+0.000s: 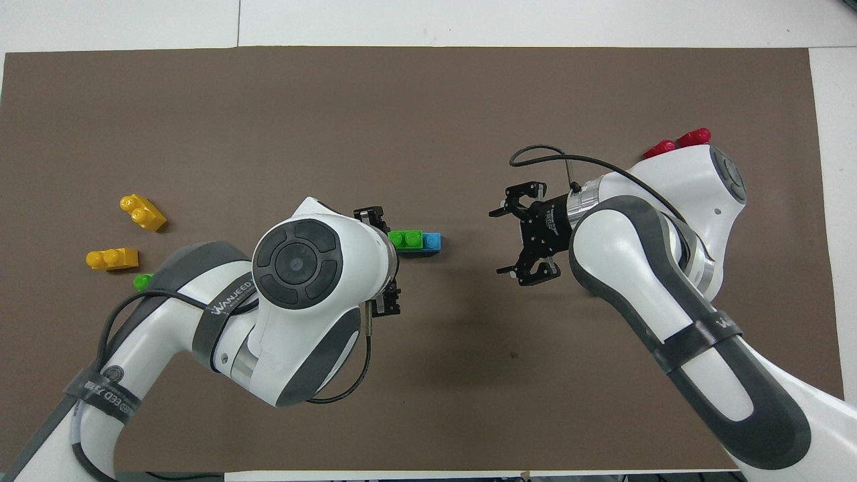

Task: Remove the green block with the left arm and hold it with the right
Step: 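Grasp the green brick with the left gripper while the right gripper grasps the blue brick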

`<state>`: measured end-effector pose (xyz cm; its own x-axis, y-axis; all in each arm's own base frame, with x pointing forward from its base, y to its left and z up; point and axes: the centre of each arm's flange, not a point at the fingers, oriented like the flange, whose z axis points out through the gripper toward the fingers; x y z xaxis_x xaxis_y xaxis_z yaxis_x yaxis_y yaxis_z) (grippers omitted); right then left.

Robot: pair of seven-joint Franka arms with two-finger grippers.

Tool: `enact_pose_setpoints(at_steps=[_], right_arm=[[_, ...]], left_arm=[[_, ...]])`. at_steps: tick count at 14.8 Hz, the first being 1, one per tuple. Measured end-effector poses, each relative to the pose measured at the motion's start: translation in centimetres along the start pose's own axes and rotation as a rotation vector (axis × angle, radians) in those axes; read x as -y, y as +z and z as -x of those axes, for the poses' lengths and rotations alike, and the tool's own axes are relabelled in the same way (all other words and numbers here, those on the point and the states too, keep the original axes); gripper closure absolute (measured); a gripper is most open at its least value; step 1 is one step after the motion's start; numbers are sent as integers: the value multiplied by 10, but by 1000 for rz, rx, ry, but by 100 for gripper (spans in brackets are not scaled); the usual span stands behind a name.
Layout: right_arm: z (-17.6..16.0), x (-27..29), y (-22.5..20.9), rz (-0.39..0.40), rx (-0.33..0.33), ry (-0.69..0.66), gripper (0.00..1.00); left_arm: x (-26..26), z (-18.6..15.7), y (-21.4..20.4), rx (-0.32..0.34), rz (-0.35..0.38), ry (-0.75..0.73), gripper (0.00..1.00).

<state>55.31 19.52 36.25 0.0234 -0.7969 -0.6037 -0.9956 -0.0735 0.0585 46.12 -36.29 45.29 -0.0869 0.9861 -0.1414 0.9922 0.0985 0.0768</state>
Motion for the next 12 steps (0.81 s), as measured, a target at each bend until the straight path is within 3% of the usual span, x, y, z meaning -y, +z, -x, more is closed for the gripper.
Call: enact_pose_setpoints(at_steps=[6, 12], right_arm=[[-11, 9, 29, -37, -2, 44, 0], [3, 11, 76, -90, -9, 56, 0]], left_arm=[[-15, 4, 33, -16, -25, -15, 0], [-18, 5, 51, -27, -41, -34, 0]])
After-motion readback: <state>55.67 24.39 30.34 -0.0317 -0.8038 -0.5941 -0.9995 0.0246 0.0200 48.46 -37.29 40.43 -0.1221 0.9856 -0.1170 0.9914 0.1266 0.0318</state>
